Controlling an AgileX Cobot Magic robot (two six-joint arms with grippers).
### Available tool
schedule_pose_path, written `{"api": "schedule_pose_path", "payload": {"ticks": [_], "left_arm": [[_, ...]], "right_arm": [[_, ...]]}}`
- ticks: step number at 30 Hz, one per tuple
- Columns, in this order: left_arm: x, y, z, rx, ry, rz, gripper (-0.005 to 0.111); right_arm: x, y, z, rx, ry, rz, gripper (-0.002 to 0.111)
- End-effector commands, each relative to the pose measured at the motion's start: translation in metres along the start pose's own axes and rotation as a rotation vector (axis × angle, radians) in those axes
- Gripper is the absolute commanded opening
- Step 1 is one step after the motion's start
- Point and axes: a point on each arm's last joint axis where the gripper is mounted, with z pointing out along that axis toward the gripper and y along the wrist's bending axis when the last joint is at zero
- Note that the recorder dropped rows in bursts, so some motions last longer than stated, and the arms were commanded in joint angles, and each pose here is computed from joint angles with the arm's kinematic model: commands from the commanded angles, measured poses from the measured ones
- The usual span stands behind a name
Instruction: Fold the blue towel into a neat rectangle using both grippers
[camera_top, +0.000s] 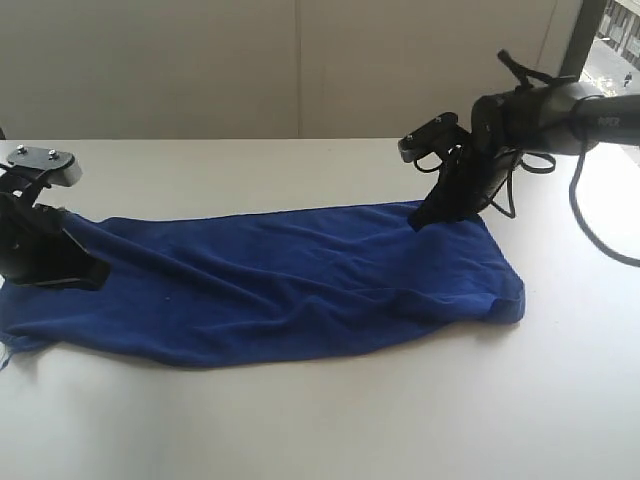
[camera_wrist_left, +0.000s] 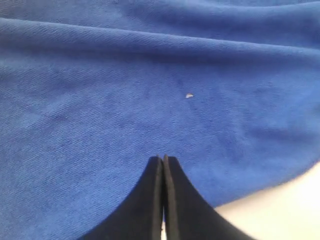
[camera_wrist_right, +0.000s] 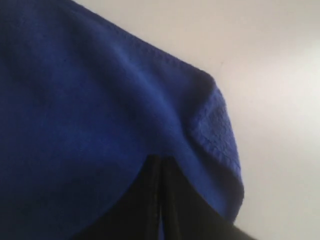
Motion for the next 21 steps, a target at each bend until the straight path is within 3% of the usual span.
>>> {"api": "schedule_pose_path", "payload": {"ticks": [1, 10, 21], "left_arm": [[0.015, 0.008, 0.022, -0.063, 0.019, -0.046, 0.0], [0.031, 0.015, 0.05, -0.051, 0.109, -0.07, 0.0], [0.036, 0.014, 0.052, -0.042, 0.161, -0.003, 0.0]], "right_arm": [[-0.004, -0.006, 0.004, 0.029, -0.076, 0.013, 0.0], [-0.01, -0.007, 0.012, 0.054, -0.156, 0.013, 0.0], [-0.002, -0.02, 0.028, 0.057, -0.108, 0.071, 0.0]]}}
